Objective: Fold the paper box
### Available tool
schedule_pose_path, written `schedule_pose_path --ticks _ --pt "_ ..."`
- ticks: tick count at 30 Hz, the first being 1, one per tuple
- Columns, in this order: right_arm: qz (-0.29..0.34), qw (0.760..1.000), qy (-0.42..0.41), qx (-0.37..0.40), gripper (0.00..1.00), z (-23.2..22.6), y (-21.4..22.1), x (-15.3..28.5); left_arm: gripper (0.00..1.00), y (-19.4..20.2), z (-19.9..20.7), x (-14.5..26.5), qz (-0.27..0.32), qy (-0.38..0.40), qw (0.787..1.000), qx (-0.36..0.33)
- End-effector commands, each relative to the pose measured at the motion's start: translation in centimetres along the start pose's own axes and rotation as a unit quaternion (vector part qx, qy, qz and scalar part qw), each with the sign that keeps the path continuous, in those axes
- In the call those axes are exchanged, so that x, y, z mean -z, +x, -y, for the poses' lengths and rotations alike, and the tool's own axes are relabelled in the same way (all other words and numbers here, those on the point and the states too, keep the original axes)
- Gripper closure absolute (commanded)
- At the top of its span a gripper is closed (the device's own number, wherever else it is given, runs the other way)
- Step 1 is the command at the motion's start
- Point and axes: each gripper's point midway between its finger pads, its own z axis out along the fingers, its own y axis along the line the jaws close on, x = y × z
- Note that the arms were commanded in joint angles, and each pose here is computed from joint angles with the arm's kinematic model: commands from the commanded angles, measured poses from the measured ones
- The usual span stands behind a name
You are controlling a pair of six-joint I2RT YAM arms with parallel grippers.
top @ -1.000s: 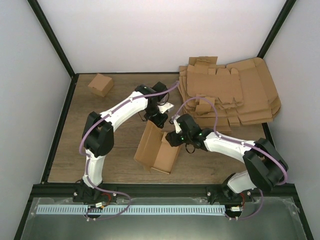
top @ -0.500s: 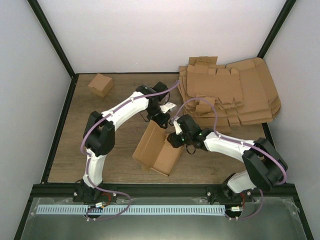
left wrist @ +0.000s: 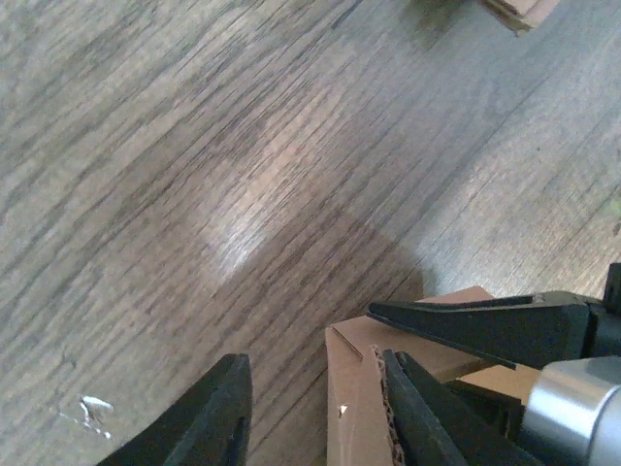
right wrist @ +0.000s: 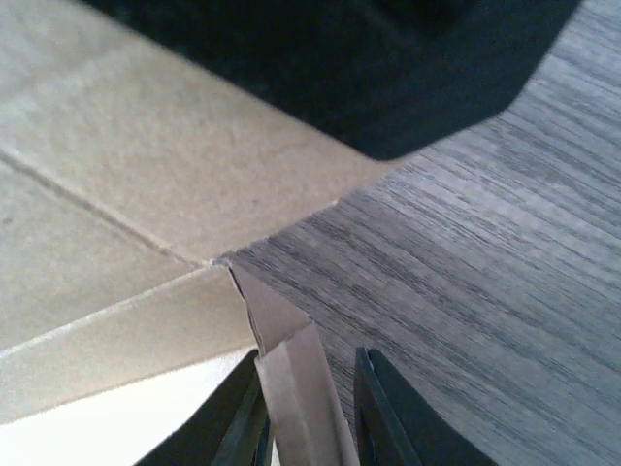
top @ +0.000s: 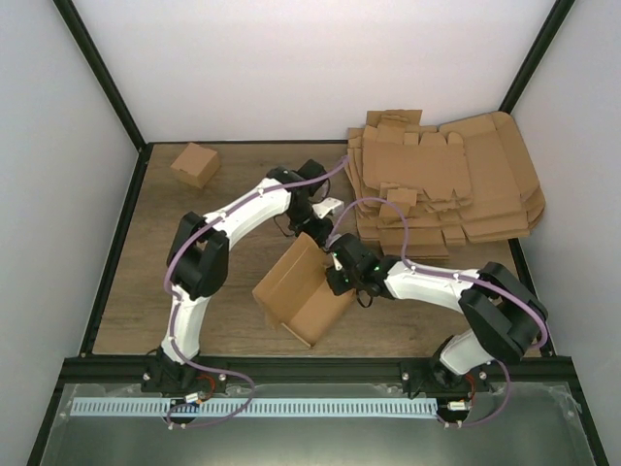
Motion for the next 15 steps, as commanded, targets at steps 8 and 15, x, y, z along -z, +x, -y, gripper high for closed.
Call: schedule_pose_path --ticks 8,15 --pt "0.027 0.999 0.01 -0.017 0.76 0.0 -0.3 0.9 0.14 -7.0 6.3 16.5 0.283 -0.047 0.955 -0.073" --pt "0.029 0.999 -0.001 -0.036 0.76 -0.4 -0.3 0.3 0.0 -2.7 4.5 23.4 0.37 -0.167 0.913 -0.048"
